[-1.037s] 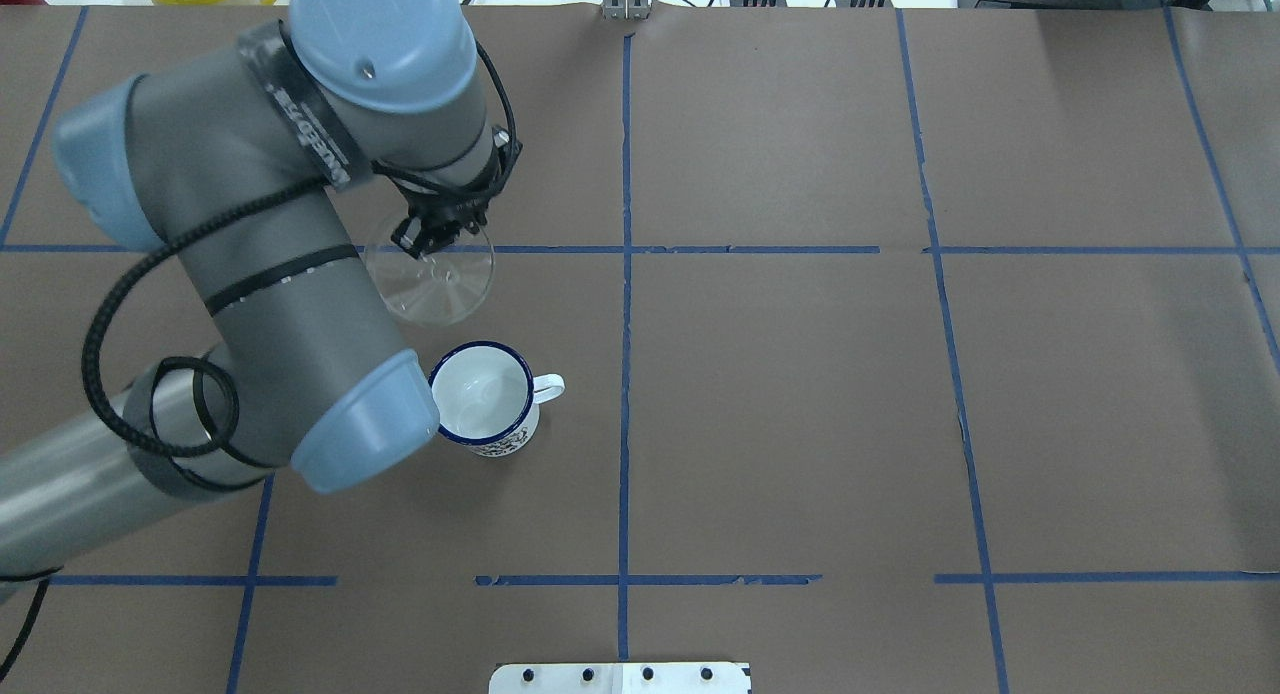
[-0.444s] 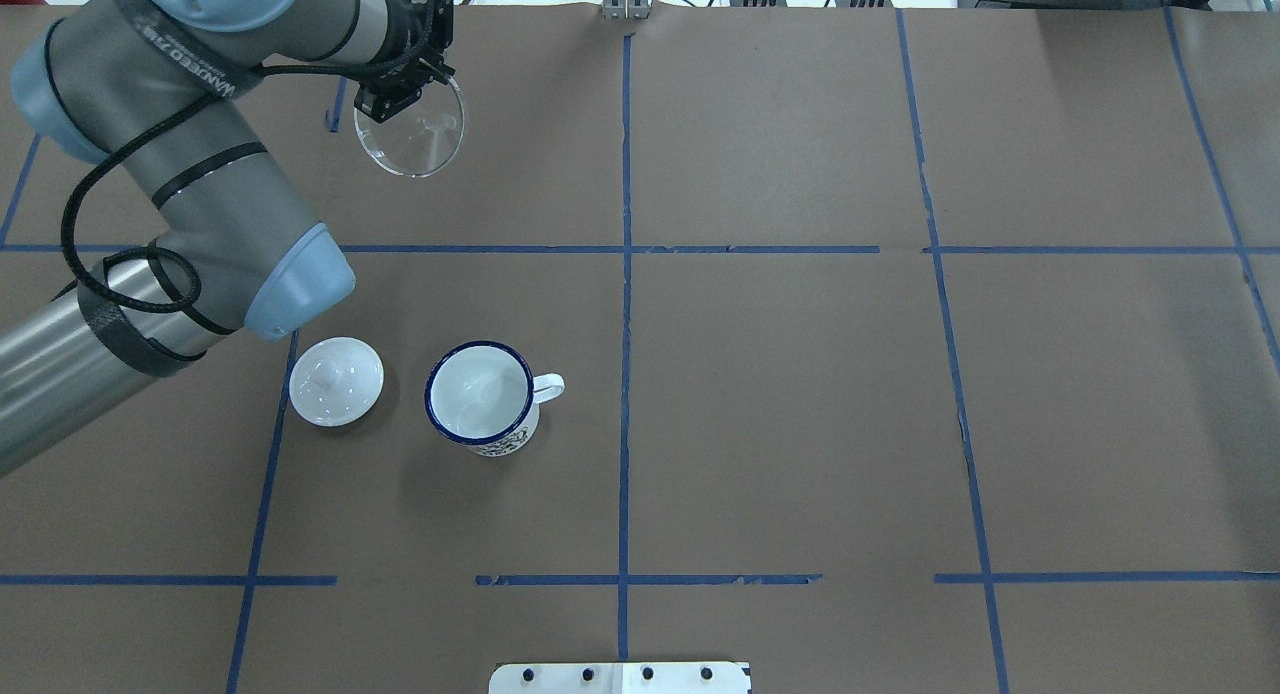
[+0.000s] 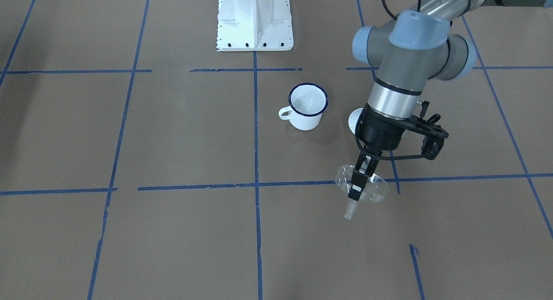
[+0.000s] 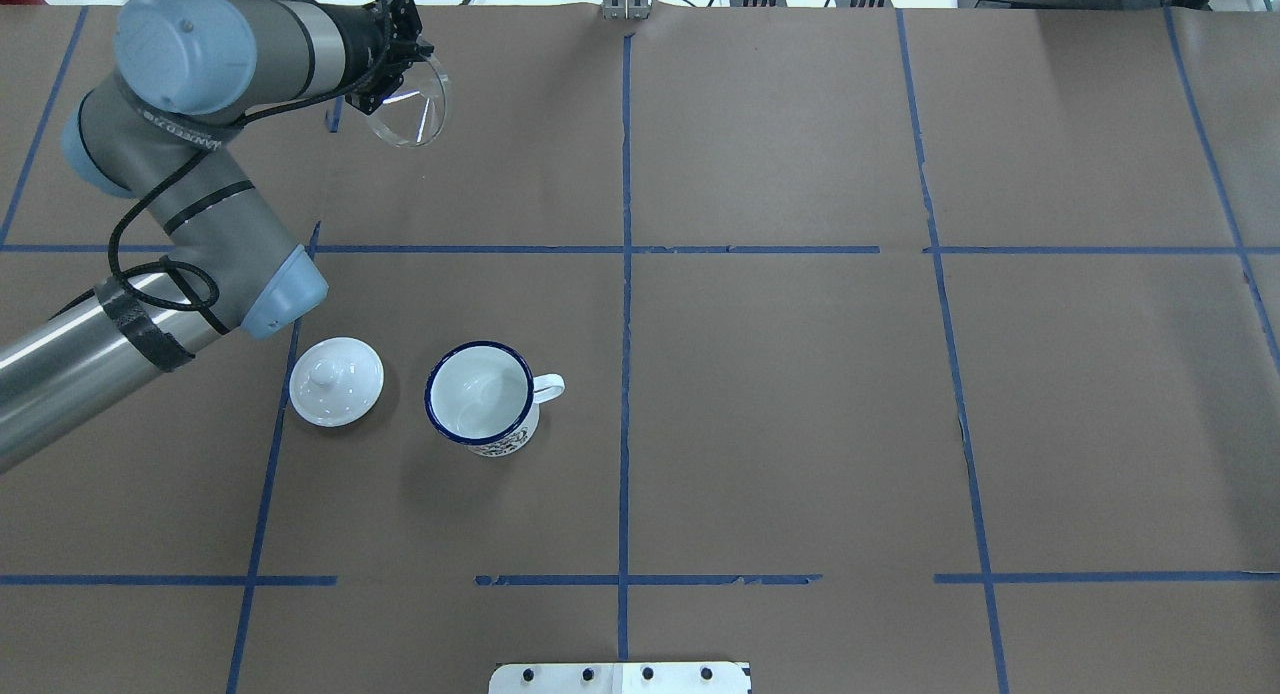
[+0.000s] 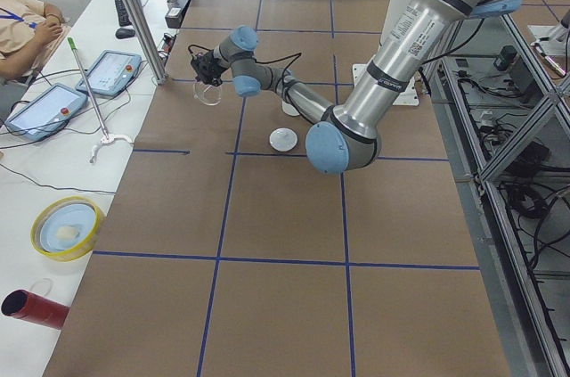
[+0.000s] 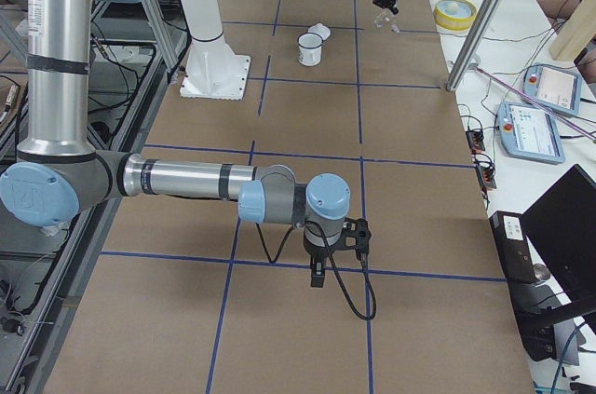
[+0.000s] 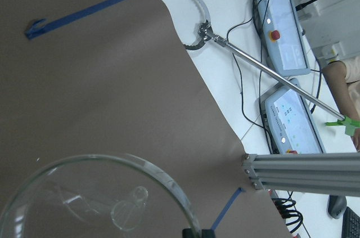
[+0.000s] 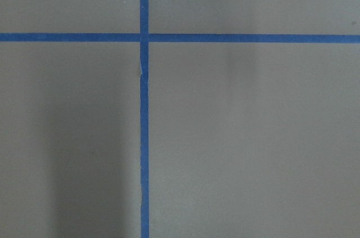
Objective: Remove funnel from cup
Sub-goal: 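Carry the funnel farther from the robot and set it down, opening the left gripper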
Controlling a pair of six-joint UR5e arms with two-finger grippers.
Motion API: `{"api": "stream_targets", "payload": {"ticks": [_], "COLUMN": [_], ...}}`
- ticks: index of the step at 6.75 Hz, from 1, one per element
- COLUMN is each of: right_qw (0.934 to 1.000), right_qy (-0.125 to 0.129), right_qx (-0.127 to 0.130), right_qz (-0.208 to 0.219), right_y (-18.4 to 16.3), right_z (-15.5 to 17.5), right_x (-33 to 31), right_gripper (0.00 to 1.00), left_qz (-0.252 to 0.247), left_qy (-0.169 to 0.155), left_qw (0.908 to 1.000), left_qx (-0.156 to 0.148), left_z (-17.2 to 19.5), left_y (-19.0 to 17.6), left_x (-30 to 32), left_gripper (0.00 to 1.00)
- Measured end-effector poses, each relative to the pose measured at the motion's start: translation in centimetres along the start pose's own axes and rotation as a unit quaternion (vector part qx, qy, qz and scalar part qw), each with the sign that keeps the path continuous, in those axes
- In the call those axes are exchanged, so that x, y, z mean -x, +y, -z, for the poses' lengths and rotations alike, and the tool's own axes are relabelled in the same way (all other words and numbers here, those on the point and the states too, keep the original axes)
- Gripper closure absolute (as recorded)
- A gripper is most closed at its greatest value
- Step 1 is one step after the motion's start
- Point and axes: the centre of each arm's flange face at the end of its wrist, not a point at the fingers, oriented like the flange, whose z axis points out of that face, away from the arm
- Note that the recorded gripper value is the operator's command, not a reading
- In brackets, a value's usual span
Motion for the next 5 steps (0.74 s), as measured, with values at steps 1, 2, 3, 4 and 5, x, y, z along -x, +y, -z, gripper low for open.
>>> {"api": "stream_targets", "payload": {"ticks": [1,2,3,4,5], "right_qw": [1.0000,1.0000,1.0000,1.0000,1.0000], "right_qy": [0.000,0.000,0.000,0.000,0.000], "right_qx": [0.000,0.000,0.000,0.000,0.000], "right_qz": [0.000,0.000,0.000,0.000,0.000], "right_y": [0.0,0.0,0.0,0.0,0.0], "right_z": [0.0,0.0,0.0,0.0,0.0], "right_x": [0.0,0.0,0.0,0.0,0.0], "right_gripper": [0.00,0.00,0.00,0.00,0.00], "left_qz": [0.004,0.005,0.003,0.001,0.000], "left_qy": [0.026,0.041,0.046,0.045,0.042], "left_qw": [0.9996,0.9990,0.9987,0.9986,0.9987], "left_qx": [0.007,0.016,0.024,0.027,0.030], "left_z": [-0.4,-0.9,-1.7,-2.2,-2.5], "left_y": [-1.1,-1.3,-0.6,0.3,0.9], "left_x": [2.8,5.1,7.2,8.5,9.3], "left_gripper": [1.00,1.00,1.00,1.00,0.82]}}
